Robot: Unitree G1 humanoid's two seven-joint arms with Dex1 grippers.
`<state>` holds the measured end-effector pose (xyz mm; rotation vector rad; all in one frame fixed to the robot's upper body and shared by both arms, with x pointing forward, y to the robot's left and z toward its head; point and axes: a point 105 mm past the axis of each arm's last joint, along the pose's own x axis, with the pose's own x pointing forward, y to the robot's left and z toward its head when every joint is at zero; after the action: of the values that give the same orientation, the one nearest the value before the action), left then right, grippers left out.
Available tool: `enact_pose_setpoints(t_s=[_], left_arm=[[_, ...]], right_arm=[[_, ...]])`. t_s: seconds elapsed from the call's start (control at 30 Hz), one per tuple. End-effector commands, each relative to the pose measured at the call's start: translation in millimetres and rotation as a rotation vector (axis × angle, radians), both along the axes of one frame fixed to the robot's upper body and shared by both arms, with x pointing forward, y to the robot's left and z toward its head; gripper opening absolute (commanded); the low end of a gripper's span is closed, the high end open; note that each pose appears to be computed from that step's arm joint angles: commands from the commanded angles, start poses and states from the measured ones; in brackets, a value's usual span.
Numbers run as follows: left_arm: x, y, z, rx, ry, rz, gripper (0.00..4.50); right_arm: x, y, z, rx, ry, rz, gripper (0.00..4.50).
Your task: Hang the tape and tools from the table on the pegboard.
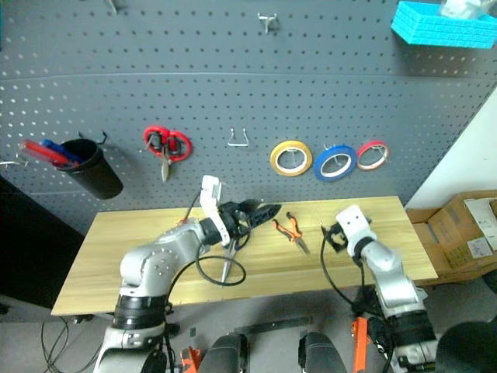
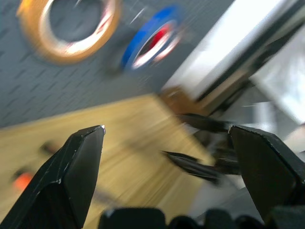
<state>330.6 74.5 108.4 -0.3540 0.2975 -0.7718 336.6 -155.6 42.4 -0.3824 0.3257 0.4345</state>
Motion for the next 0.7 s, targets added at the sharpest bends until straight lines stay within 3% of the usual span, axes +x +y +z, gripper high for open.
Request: enact_pose_setpoints(t_s=[0.03, 0.33, 0.7], left_arm=[[-5, 1, -13, 0.100, -0.034, 0.054, 4.50], [-29, 26, -51, 0.189, 0.075, 0.171, 4.50], [-42, 26, -51, 0.072, 0.143, 0.208, 4.50]], right_arm=[[-4, 33, 7, 0.040, 0.082, 0.058, 4.47], [38, 69, -13, 0.038, 0.294, 0.017, 4.47], [64, 63, -29, -0.018, 0.352, -0.037, 4.47]])
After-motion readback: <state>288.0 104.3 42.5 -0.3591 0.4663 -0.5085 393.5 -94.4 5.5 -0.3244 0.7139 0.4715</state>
